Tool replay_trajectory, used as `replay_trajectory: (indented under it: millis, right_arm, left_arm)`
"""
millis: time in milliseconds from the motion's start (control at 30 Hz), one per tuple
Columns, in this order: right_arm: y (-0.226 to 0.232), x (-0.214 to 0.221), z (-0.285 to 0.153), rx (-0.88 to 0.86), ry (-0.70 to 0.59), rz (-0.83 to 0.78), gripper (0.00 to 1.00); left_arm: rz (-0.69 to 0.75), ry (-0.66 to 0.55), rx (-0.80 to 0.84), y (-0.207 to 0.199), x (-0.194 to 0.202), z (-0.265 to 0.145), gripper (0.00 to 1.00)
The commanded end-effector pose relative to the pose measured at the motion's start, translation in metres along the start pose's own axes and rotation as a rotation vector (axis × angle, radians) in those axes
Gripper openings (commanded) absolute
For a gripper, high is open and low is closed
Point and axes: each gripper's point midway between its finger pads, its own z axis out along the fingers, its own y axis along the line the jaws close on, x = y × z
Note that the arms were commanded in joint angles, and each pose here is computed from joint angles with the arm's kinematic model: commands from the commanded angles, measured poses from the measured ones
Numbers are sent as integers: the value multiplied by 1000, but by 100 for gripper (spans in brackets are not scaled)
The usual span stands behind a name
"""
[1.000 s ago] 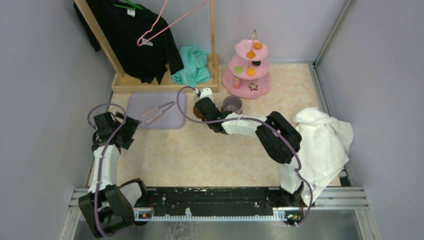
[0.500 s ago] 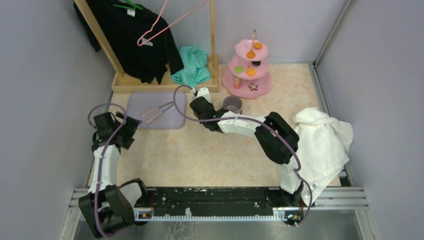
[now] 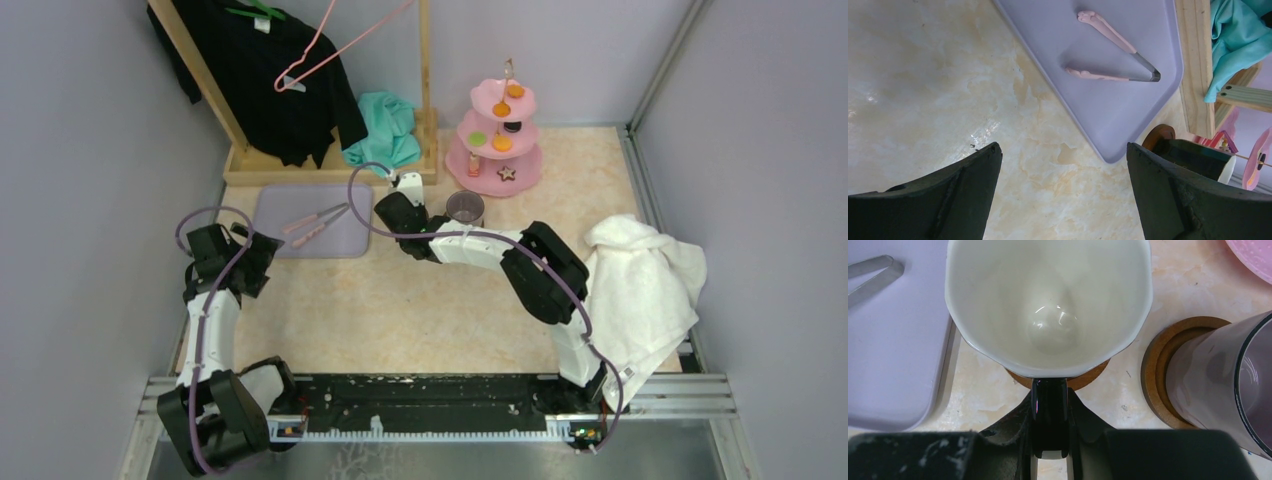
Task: Serve the afternoon tea
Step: Reset both arms
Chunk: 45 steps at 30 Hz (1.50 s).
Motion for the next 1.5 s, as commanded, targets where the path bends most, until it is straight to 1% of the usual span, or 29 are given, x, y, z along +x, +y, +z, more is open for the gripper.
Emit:
replay_trajectory:
  millis: [0,67,167,267,367,467,700,933,1000,1067,1267,1467]
  right_arm:
    - [8,-34,-5,14,-95,94,0]
    - [9,-32,-4,10,-90,91,1]
    - [11,-29,-3,-2,-78,82,15]
    - [12,-25,-3,-11,-68,79,31]
    - [13,-23,-2,-18,-60,80,41]
    - [15,-21,-2,-29,-53,78,49]
    - [18,-23,-5,-41,-56,78,53]
    - [21,-25,-17,-49,-68,55,54]
    - [22,-25,-23,-52,-74,45,55]
    - [21,-24,-29,-54,-77,33,60]
    - [25,-20,-60,-89,-93,-36,62]
    - [23,-4,-109,-140,-89,-151,65]
  left_arm:
    - [6,-7,22,-3,-2,0,99]
    - [7,-8,22,-3,-3,0,99]
    - [7,-10,23,-3,-3,-1,99]
    - [8,-9,25,-4,-3,-1,99]
    - [6,-8,24,-3,-2,-1,99]
    - [7,-7,25,-4,-2,-1,99]
    - [6,-11,25,-4,-4,-2,99]
    - [7,-16,25,-5,-5,-3,99]
    - [7,-19,22,-4,-5,-3,99]
    - [8,-23,18,-4,-6,-3,99]
    - [8,-33,8,-3,-8,-5,99]
    - [6,-72,21,-10,-17,-15,99]
